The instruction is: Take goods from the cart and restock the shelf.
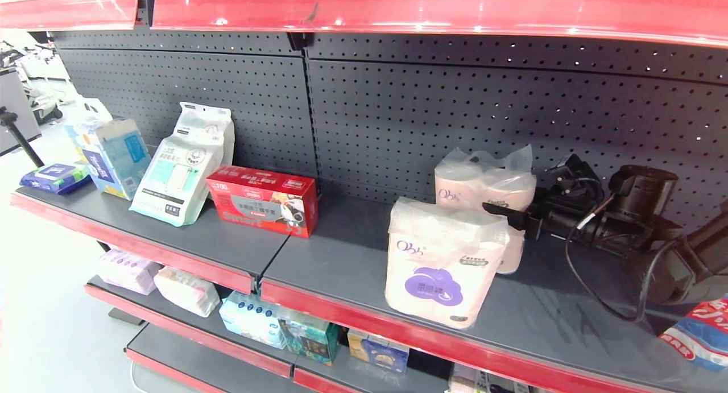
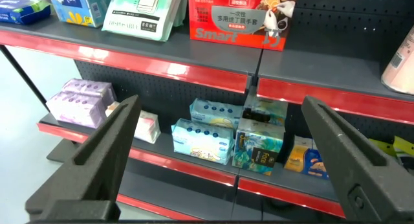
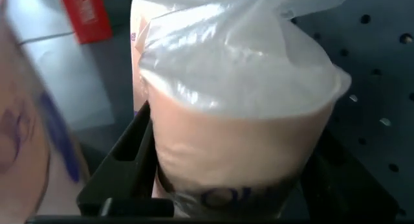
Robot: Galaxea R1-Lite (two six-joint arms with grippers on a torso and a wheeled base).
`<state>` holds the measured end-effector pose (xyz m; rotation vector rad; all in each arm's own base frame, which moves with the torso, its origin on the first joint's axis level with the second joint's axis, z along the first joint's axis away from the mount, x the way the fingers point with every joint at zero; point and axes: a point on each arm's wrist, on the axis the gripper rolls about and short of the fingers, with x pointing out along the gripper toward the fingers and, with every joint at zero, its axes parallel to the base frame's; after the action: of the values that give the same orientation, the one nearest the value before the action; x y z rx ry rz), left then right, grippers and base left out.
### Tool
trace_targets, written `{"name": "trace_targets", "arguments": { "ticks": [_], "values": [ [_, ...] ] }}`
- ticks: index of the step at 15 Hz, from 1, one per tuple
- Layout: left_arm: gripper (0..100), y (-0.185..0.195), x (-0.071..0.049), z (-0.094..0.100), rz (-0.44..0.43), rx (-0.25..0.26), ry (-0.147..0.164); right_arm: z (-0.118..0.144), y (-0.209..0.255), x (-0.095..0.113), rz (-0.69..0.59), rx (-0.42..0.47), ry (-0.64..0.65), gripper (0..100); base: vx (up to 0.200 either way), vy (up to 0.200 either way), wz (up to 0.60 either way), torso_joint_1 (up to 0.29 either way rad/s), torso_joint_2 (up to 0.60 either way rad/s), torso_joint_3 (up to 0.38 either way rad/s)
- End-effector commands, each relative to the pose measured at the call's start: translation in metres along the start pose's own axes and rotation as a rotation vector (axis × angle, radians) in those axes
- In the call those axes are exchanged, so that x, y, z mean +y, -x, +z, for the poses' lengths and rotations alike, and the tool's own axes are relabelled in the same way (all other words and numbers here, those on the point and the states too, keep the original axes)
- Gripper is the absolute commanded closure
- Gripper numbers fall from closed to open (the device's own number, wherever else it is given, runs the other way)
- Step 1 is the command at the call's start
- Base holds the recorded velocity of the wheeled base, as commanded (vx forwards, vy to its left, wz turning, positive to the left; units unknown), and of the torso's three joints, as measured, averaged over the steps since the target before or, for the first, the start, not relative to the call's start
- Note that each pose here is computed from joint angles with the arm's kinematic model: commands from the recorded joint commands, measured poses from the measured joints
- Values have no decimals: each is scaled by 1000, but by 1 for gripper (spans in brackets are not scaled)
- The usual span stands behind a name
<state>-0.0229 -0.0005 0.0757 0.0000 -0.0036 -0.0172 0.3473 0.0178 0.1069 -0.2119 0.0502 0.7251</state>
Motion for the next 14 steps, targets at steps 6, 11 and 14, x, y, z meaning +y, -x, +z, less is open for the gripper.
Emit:
{"name": "trace_targets", "arguments": {
  "ticks": [6, 11, 14],
  "values": [
    [0, 0, 0, 0, 0, 1, 0, -7, 8, -1, 163, -37, 25, 100, 0, 0, 0, 0, 0, 0],
    [0, 0, 0, 0, 0, 1, 0, -7, 11, -3, 149, -36, 47, 100, 0, 0, 0, 0, 0, 0],
    [0, 0, 0, 0, 0, 1, 0, -8, 2, 5, 187, -37, 27, 100, 0, 0, 0, 0, 0, 0]
  ]
}}
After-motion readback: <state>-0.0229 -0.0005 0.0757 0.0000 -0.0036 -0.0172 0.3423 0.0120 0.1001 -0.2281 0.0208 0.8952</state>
